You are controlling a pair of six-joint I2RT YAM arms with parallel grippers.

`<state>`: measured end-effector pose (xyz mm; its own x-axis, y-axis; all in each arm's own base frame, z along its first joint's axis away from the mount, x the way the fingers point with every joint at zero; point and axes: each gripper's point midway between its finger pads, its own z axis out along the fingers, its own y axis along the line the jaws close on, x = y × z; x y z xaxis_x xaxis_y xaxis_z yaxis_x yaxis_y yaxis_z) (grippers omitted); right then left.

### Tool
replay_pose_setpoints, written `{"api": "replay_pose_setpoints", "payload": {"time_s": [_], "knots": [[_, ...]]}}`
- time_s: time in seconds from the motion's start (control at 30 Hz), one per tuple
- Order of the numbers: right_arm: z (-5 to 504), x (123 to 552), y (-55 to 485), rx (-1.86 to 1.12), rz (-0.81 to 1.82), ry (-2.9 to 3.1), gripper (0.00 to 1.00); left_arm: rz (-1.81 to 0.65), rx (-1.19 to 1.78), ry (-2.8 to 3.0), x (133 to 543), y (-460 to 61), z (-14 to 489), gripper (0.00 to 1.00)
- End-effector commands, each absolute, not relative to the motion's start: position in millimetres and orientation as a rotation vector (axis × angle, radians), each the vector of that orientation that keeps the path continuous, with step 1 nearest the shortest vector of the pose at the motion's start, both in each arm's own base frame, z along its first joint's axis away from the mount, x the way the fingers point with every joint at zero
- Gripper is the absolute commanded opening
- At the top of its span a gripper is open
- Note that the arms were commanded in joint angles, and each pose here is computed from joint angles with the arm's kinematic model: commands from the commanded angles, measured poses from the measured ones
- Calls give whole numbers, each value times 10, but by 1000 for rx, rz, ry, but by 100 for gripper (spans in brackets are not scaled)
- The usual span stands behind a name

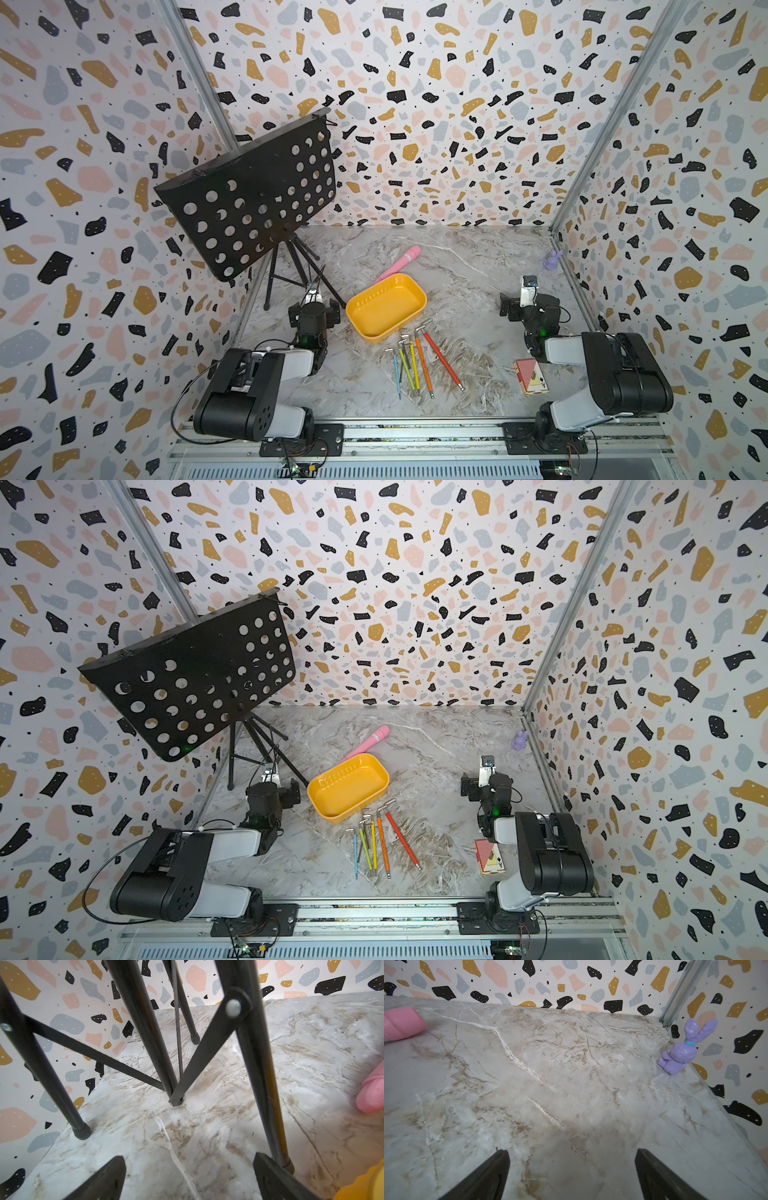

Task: Put the hex key on the desktop into the storage box
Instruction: Pick up the Allen key from the center of the board.

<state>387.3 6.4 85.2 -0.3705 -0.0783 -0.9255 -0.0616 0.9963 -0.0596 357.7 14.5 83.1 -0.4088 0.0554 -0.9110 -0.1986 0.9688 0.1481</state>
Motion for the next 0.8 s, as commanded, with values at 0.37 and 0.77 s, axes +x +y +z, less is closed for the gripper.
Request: {"api": "replay_pose_setpoints", "payload": {"time_s": [0.37,0.77], "knots": [[1853,3973,-91,140,26,1877,100,274,-69,1789,3612,-110,2045,100],[3533,3744,98,214,272,1704,100,72,-66,1792,3470,-509,3019,100]]}}
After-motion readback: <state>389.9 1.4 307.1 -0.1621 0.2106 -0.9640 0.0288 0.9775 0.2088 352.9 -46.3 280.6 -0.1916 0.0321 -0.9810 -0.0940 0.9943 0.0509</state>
